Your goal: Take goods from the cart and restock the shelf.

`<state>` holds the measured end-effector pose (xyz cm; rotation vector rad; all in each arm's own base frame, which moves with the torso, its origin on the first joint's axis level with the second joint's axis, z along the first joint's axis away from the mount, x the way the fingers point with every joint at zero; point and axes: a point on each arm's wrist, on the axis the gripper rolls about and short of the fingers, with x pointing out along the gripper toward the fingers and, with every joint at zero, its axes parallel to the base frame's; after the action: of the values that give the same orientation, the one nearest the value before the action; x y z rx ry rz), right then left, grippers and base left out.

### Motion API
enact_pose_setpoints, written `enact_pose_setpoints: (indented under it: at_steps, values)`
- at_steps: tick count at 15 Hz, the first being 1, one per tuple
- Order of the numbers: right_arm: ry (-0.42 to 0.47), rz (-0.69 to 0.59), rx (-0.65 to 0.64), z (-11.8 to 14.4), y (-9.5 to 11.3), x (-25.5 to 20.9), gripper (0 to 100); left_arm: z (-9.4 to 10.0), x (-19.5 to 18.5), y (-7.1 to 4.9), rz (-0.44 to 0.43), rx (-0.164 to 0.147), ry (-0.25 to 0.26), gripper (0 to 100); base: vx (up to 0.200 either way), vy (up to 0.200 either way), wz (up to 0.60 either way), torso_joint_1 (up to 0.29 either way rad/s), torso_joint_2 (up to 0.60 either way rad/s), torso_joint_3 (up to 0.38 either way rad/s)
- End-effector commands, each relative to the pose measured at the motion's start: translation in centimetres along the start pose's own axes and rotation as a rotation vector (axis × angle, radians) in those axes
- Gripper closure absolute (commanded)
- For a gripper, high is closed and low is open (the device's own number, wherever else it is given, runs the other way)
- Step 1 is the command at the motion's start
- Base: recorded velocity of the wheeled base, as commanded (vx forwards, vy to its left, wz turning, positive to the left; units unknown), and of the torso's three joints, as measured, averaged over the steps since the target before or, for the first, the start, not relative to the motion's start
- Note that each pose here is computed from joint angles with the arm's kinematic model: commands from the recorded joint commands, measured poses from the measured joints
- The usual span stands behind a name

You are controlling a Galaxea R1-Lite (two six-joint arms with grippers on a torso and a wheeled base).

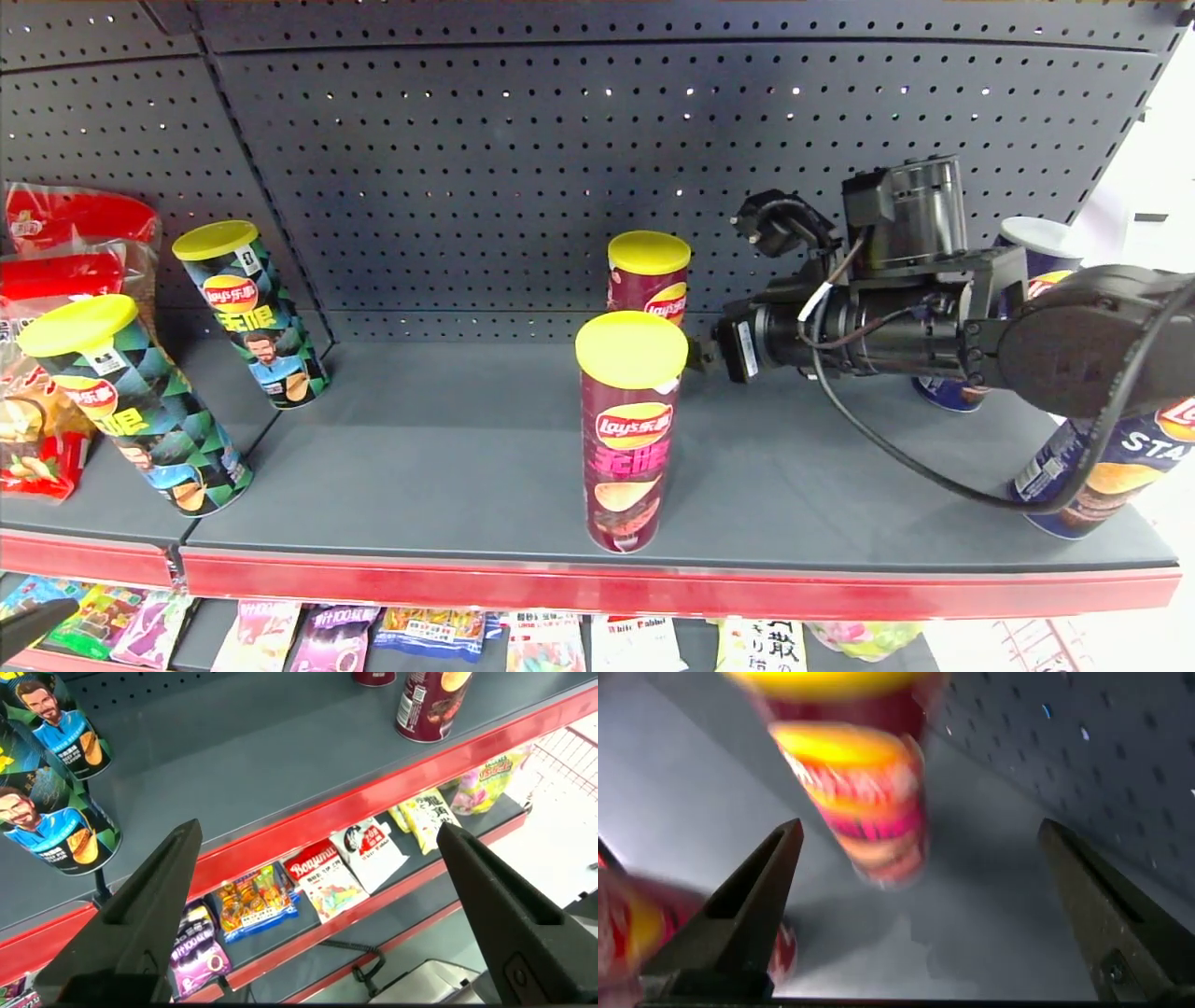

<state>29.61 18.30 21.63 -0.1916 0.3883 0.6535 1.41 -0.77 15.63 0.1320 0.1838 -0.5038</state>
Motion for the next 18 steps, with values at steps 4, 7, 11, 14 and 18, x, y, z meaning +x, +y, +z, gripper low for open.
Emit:
enact_pose_setpoints:
  at_steps: [4,7,11,14,18]
  values:
    - [0.030,-0.069,0.007,-3.0,0.7,-6.6,0,0.3,1.2,0.0,-0.007,-0.001,0.069,0,0.000,0.000,0.00,0.000,0.00,0.000]
    - [0.010,-0.057,-0.002,-4.9,1.7,-11.1,0,0.7,2.6,0.0,-0.022,-0.002,0.143,0,0.000,0.000,0.00,0.000,0.00,0.000]
    - [-0.075,-0.024,-0.027,-11.2,3.6,-19.9,0,2.4,6.9,0.2,-0.027,-0.004,0.312,0,0.000,0.000,0.00,0.000,0.00,0.000]
    - [-0.204,-0.156,-0.009,-15.4,3.7,-24.8,0,3.7,11.5,0.4,-0.031,-0.040,0.387,0,0.000,0.000,0.00,0.000,0.00,0.000]
    - [-0.247,-0.358,0.068,-19.1,3.9,-28.0,0,3.3,17.3,0.3,-0.019,-0.082,0.392,0,0.000,0.000,0.00,0.000,0.00,0.000]
